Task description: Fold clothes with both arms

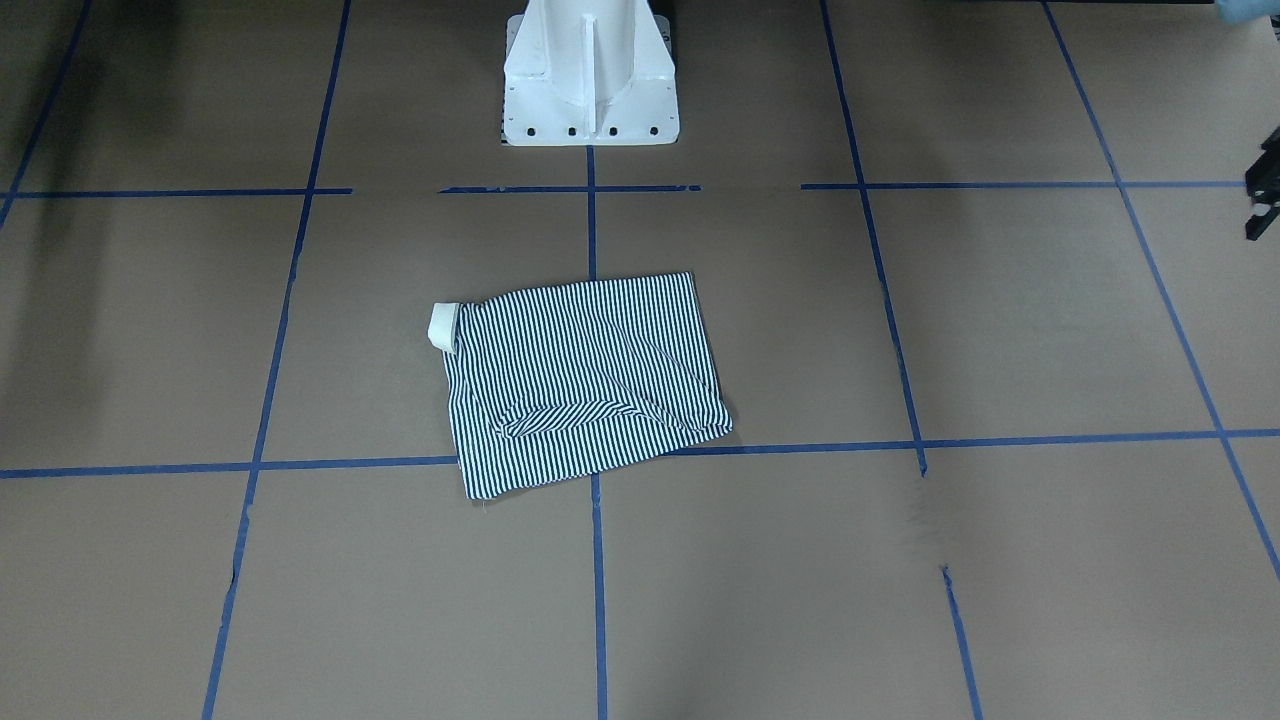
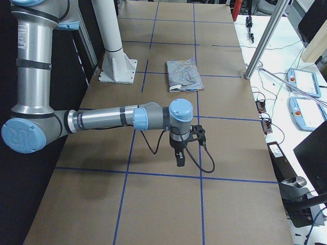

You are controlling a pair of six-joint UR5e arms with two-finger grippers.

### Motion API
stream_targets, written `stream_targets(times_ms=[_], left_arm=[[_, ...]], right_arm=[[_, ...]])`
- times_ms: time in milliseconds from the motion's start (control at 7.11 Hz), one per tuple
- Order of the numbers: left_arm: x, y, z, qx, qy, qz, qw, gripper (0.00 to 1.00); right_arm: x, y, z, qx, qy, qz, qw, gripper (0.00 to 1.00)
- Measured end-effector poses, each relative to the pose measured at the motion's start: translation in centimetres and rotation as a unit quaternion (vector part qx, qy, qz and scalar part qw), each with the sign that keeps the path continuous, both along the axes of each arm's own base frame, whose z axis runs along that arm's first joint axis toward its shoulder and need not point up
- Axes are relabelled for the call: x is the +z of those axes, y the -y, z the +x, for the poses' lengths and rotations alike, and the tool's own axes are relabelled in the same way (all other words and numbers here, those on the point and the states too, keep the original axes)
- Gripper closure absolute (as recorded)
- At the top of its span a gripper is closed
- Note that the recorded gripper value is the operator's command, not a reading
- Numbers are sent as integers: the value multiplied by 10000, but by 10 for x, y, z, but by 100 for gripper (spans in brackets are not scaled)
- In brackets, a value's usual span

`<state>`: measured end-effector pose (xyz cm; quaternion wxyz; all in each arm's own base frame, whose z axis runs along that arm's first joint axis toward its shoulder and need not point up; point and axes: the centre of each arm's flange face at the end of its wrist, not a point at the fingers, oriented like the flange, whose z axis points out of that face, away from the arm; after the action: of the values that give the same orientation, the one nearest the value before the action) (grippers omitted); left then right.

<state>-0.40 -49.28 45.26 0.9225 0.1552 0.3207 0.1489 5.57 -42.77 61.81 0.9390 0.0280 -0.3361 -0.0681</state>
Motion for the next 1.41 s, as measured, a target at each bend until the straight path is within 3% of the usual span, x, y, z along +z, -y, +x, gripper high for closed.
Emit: stream_targets(times_ms=[422, 704, 985, 1407], left_arm=[[80, -16, -45, -391, -101, -801, 9960, 0], [149, -70, -60, -444, -777, -1501, 9846, 0], [174, -99, -67, -515, -1031, -1554, 9811, 0], [171, -95, -73, -593, -759, -1430, 9850, 0]], right_arm=[[44, -26, 9, 105, 73, -459, 9989, 0], [52, -29, 9, 126, 180, -550, 9982, 0], [53, -30, 8, 130, 209, -569, 9981, 0], [54, -30, 9, 143, 219, -573, 9980, 0]])
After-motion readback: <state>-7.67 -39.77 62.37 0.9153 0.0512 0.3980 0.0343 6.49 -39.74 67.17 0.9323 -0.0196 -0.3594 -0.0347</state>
